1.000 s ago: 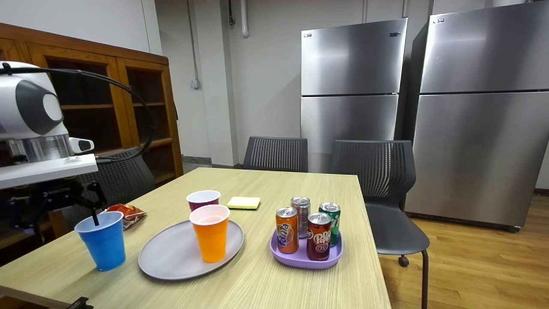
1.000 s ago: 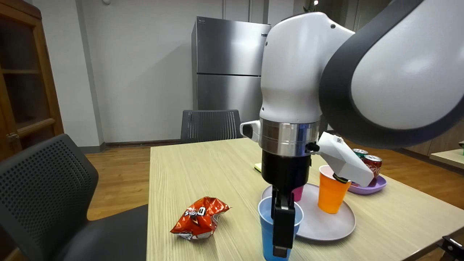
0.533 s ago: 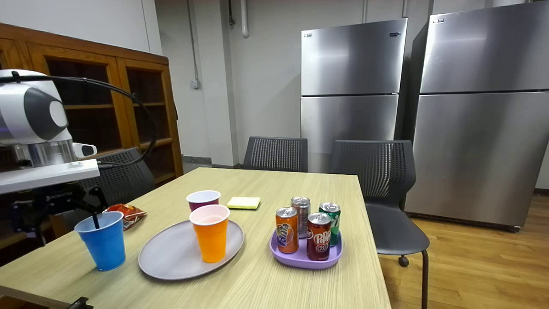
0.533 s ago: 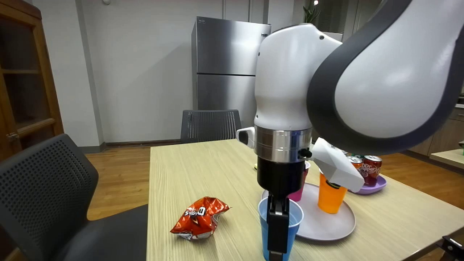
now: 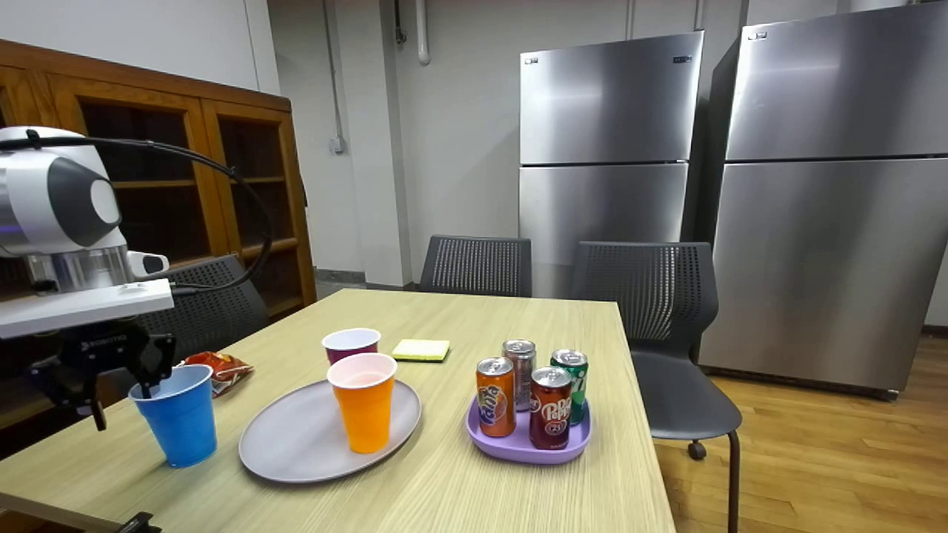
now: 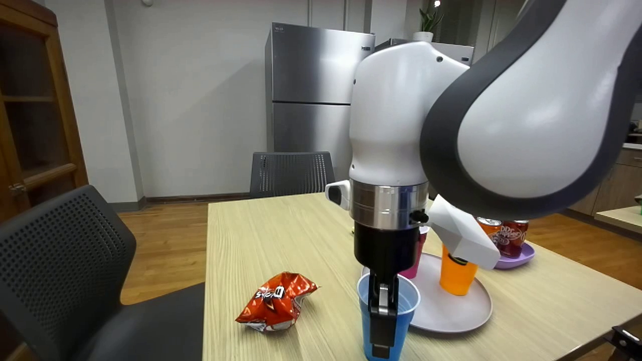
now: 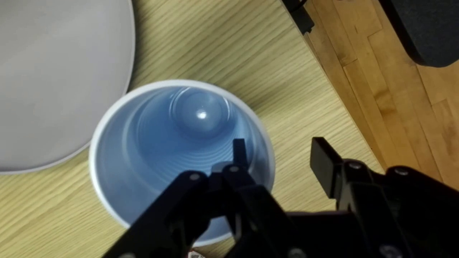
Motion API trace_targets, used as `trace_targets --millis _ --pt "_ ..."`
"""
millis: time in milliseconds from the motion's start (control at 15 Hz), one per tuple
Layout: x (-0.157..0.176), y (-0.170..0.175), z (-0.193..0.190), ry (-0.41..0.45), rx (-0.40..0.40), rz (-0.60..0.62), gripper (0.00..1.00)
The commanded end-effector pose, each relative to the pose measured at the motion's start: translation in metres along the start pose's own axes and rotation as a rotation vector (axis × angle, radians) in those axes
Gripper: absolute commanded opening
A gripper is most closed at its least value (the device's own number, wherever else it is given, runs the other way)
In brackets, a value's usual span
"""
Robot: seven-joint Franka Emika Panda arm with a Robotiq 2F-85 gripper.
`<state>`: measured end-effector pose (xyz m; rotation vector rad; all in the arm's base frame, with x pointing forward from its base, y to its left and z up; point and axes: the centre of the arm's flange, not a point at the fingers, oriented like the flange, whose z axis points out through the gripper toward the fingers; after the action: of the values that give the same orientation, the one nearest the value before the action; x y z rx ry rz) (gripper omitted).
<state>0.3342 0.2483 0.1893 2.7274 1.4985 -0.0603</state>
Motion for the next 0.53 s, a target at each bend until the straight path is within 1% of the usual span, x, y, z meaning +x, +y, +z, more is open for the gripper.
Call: trace_targets --millis 0,67,133,200,467 --pt "0.0054 0.0017 0.001 0.002 -0.022 0.008 0.2" --pt "0.0048 0.002 0.0007 0.002 -0.024 0.008 0.11" --pt "0.0044 0.0023 0.0005 0.002 -0.027 0.009 0.05" --pt "0.0041 0.0026 0.0005 0.001 -0.028 0.01 0.0" --pt "0.004 0.0048 -0.0016 0.005 -0.033 0.014 0.01"
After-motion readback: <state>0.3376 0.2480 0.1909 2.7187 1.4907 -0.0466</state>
